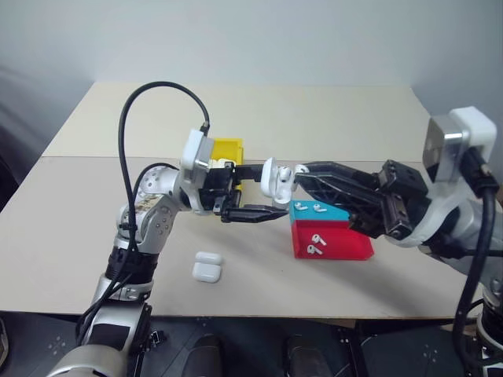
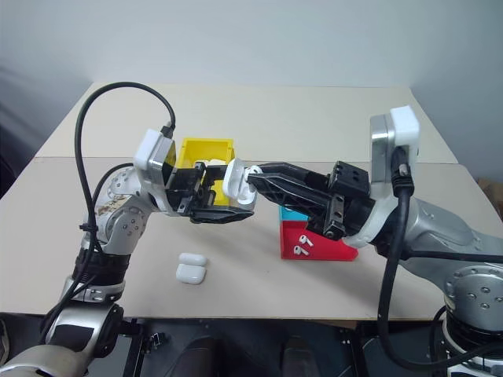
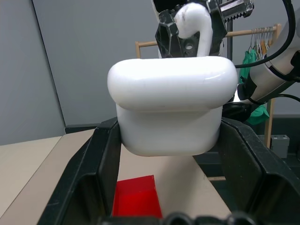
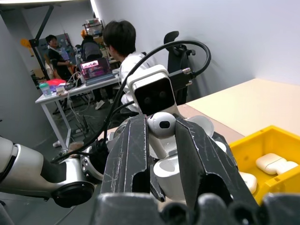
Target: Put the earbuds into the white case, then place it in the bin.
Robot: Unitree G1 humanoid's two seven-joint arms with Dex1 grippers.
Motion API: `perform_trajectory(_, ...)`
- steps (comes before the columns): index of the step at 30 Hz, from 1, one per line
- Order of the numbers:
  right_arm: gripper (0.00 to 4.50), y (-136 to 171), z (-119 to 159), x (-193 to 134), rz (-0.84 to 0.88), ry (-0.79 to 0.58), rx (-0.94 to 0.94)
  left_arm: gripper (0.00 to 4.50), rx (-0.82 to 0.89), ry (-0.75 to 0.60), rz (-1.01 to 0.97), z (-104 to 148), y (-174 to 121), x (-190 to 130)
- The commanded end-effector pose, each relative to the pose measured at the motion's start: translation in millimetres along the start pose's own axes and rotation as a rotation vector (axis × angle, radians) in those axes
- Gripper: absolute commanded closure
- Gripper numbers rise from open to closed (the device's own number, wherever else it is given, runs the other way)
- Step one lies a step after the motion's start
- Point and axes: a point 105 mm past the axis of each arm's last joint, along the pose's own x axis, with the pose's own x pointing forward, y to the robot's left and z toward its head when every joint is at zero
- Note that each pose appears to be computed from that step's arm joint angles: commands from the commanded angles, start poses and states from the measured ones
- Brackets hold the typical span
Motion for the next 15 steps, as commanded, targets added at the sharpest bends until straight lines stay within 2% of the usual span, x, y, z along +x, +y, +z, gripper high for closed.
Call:
perform_trajectory(1, 3.88, 7, 6, 1, 0.015, -0.024, -0.033, 1.72, 0.056, -0.014, -0.019, 12, -1, 3)
perform_trajectory(15, 3.88, -10, -1, 3, -0.038, 0.036, -0.052, 1.72, 0.052, -0.019, -0.018, 12, -2, 5)
